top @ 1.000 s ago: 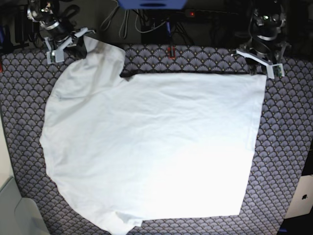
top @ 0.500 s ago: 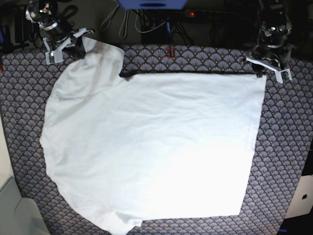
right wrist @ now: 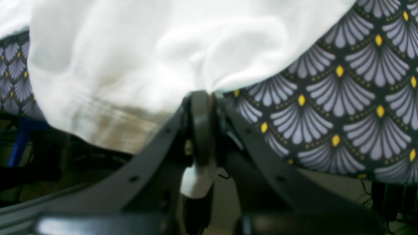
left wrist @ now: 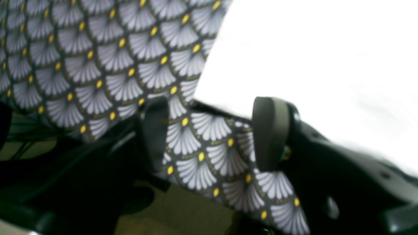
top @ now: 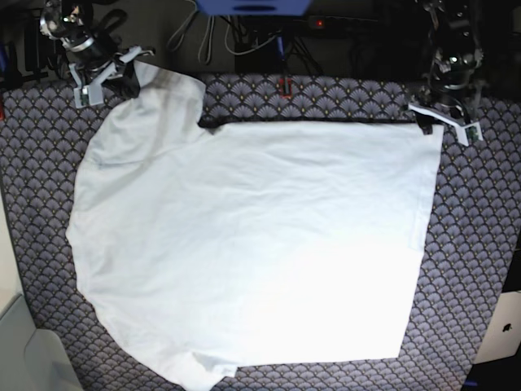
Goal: Fold the T-shirt properly
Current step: 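Lower the left gripper onto the other shoulder corner and pinch it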
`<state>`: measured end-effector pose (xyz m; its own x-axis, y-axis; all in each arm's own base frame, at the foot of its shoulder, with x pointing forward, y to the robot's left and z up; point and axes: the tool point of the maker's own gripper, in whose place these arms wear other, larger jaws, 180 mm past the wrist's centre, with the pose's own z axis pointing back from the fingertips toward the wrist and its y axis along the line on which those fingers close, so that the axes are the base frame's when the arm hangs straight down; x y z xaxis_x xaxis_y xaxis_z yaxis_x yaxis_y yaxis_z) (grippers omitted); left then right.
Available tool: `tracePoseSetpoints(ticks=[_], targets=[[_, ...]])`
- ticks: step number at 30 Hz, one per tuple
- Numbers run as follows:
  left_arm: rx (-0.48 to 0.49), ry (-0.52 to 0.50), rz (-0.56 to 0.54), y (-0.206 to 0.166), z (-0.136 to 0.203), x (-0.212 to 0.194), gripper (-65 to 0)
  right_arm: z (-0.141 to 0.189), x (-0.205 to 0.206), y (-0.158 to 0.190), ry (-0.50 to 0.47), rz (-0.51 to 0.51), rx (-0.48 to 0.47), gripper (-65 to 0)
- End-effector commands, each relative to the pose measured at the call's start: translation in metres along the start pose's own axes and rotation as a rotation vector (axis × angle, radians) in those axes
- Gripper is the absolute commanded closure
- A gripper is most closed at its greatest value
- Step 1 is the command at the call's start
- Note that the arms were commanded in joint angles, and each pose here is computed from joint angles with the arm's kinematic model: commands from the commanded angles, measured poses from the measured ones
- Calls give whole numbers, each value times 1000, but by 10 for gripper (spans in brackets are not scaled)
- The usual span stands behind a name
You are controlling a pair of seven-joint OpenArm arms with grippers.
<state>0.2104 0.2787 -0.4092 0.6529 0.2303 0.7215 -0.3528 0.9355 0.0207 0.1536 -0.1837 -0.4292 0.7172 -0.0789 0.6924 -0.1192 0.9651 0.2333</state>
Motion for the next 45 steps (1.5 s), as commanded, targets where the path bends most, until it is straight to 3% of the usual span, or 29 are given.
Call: tracePoseSetpoints(ticks=[1,12,25,28,34,45], targets=[[0,-43,-3,1,-1,13,-394,3,3,-3,-6,14,-8,0],[0,-55,5,-1,-10,21,-394,3,3,-3,-6,15,-7,0],[3,18,24,0,-20,-5,-387,3,4,-3,-6,17,-7,0],[0,19,26,-1,-20,-5,-305,3,4,-3,-6,17,-7,0],[0,17,26,-1,-20,-5,0,3,4,-4,-6,17,-9,0],[-9,-63,18,-5,-9,24,-3,20,46,13,-102,111,19,0]])
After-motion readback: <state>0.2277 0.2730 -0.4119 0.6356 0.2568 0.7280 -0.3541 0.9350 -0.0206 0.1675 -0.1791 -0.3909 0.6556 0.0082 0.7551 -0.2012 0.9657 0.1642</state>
